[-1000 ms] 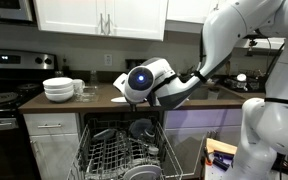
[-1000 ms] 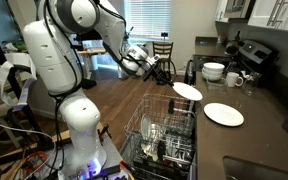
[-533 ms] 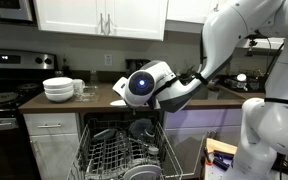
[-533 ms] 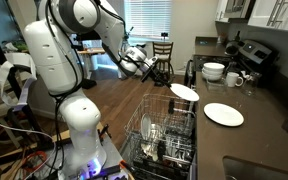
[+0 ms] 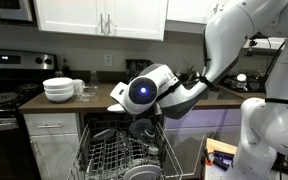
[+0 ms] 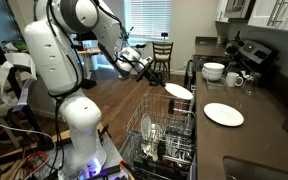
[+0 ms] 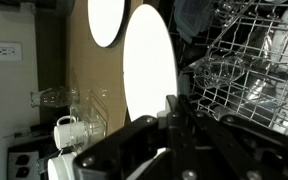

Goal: Put the plates near each other in the dishwasher

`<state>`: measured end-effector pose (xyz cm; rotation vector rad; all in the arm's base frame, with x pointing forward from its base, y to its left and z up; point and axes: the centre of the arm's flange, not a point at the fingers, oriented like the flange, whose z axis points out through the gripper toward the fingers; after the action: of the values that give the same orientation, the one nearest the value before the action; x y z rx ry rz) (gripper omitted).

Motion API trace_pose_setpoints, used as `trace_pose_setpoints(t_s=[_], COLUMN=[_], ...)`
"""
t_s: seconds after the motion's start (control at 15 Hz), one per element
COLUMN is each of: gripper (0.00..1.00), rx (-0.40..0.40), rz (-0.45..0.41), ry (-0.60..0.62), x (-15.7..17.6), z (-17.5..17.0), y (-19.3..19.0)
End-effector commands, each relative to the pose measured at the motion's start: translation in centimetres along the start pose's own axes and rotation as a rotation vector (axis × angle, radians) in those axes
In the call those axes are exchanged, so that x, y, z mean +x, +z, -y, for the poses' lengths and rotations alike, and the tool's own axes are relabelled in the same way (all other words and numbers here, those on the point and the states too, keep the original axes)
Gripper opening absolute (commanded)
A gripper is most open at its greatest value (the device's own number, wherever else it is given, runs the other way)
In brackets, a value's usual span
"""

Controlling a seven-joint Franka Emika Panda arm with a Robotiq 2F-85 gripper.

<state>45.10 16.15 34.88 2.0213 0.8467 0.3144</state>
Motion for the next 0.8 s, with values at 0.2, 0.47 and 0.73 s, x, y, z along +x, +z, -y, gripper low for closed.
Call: trace_pose_setpoints(t_s=[0.2, 0.47, 0.73], gripper=[0.02, 0.02, 0.02], rx=[0.022, 0.138, 0.211], rz=[-0.001, -0.008, -0.002], ry=[0.015, 0.035, 0.066], x=[-0.6, -1.1, -1.8], z=[0.5, 0.6, 0.4], y=[-2.5, -2.6, -2.9])
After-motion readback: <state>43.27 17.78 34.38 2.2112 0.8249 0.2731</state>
